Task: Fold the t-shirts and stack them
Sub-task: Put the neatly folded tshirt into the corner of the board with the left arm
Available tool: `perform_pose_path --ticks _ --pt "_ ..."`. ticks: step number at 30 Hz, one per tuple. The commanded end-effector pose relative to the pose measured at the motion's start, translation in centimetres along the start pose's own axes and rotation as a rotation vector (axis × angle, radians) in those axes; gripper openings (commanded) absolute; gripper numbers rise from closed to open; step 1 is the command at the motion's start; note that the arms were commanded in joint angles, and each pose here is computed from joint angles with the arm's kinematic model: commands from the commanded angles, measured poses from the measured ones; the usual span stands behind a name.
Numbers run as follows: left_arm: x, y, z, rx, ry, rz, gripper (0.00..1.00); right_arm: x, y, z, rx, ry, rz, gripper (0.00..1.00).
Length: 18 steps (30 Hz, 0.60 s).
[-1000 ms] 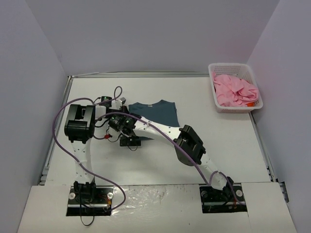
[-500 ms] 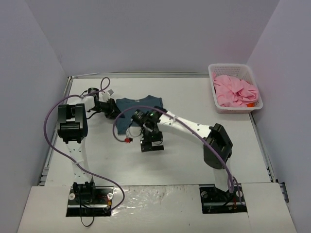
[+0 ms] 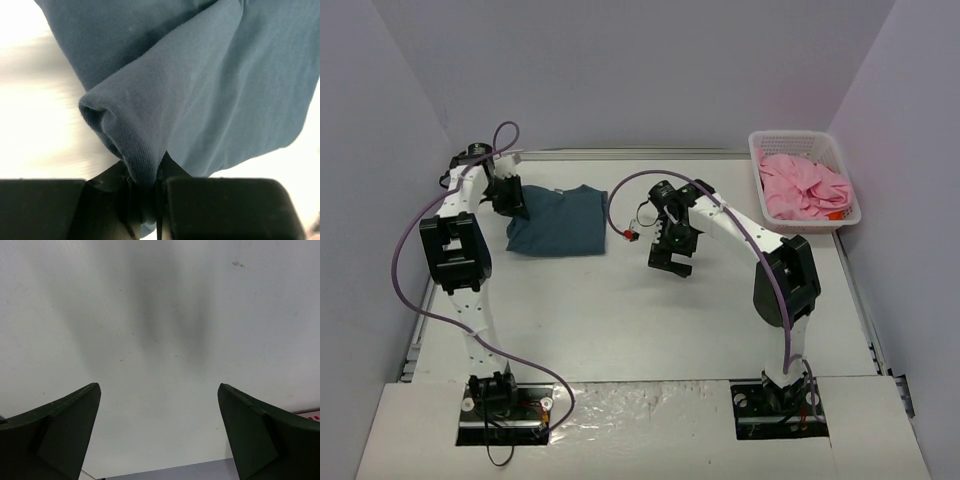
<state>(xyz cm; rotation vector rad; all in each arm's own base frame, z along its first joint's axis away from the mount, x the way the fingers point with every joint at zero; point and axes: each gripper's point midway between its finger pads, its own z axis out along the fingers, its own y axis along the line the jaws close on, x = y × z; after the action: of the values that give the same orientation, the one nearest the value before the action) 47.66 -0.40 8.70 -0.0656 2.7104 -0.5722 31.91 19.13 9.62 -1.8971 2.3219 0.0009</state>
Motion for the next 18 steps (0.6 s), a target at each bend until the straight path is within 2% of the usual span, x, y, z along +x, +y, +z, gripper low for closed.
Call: perform_pose_path --ticks 1,8,18 --pt "-0.9 4.5 -2.3 -0.158 0.003 0.034 0.02 0.5 0.7 0.6 -0.055 0.015 0.003 1.0" --pt "-3.6 9.9 -3.5 -0.345 -0.024 0.071 0.02 1.3 -0.1 1.9 -0.072 0.036 0.046 1.0" --pt "-8.0 12.2 -4.8 -0.454 -0.131 0.126 0.02 1.9 -0.8 2.9 -0.084 0.062 0.086 1.0"
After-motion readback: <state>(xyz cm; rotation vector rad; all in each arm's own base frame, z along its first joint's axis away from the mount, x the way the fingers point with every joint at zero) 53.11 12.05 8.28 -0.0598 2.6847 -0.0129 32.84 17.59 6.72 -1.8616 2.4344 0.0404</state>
